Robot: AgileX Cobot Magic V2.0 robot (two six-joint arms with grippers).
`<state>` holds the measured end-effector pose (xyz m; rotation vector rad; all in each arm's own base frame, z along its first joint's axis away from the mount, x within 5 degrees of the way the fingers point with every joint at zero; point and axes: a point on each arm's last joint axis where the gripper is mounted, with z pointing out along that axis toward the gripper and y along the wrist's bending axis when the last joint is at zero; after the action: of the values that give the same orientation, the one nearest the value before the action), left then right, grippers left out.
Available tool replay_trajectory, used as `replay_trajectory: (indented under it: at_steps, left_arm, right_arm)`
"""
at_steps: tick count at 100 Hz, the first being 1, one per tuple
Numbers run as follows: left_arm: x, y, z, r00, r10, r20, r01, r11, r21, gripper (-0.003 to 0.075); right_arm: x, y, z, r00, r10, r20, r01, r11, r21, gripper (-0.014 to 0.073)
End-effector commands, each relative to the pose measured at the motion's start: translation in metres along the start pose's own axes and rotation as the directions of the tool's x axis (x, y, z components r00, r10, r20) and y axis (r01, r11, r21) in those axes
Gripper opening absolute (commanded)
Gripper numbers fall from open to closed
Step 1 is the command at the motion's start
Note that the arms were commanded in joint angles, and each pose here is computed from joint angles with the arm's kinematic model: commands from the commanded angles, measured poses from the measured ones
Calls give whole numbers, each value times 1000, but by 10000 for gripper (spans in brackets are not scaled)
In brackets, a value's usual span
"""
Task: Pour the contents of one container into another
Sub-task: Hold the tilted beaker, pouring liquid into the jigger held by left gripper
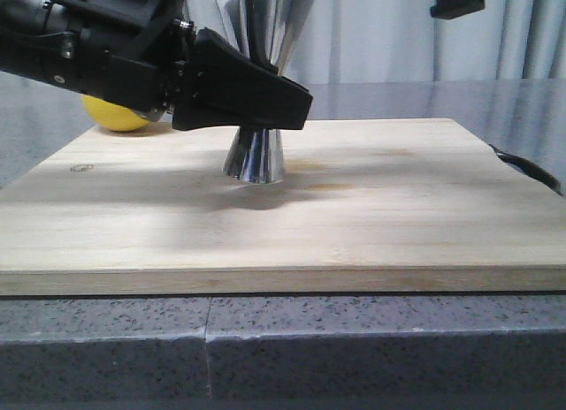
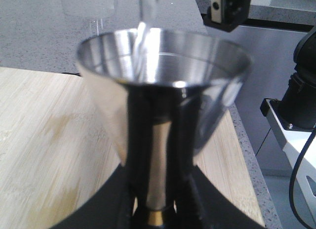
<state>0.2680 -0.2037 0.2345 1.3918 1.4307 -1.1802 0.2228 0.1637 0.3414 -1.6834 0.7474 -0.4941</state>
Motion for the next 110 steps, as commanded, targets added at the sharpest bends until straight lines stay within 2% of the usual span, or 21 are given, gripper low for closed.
replay_trajectory:
  at_steps: [1,110]
  left_arm:
    - [-33,-13,-5,989,37,146,-48,996,70,-19]
    - [-33,-13,-5,989,37,146,-48,996,70,-19]
  right_arm:
    - [-1,-17,-7,1000,-13,-8,14,998,58,215]
    - [-1,-15,-7,996,-87,-12,88,995,39,215]
